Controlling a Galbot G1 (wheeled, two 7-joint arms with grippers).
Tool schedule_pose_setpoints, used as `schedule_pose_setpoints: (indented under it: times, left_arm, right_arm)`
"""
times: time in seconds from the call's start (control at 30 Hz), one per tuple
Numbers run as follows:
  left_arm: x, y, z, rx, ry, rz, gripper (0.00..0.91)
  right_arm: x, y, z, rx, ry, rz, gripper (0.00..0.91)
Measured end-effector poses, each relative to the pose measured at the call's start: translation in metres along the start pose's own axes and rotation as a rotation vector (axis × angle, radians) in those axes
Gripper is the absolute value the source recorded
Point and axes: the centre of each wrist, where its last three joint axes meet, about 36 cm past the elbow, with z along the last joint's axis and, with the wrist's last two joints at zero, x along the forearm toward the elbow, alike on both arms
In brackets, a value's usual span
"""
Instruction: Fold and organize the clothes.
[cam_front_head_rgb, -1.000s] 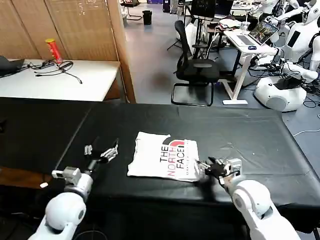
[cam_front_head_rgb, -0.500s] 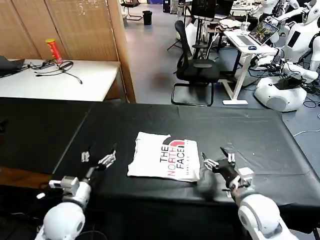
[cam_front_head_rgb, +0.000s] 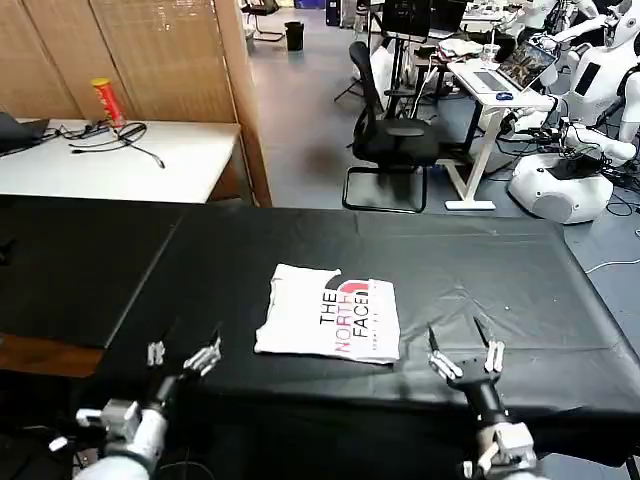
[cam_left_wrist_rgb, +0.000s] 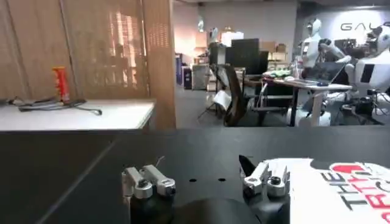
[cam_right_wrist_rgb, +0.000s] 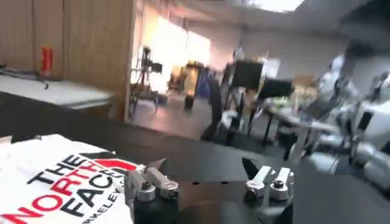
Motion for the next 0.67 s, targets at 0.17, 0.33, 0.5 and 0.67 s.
schedule_pose_setpoints:
  times: [0.17,0.33,0.5,0.67]
  left_arm:
    - [0.021,0.002,0.006,-0.003,0.055,-0.013,0.878]
    - [0.037,0.006,0.005,-0.008,0.101,-0.025,0.878]
    - [0.045,0.008,0.007,-0.007,0.127,-0.03,0.878]
    - [0.047,0.007,0.007,-0.007,0.135,-0.022,0.878]
  right_arm:
    - [0.032,0.009,-0.002,-0.027,0.087,0.037,0.878]
    - [0.063,0.017,-0.016,-0.076,0.212,0.064,0.878]
    - [0.083,0.018,-0.03,-0.127,0.323,0.083,0.878]
    - [0.089,0.019,-0.038,-0.138,0.356,0.075,0.878]
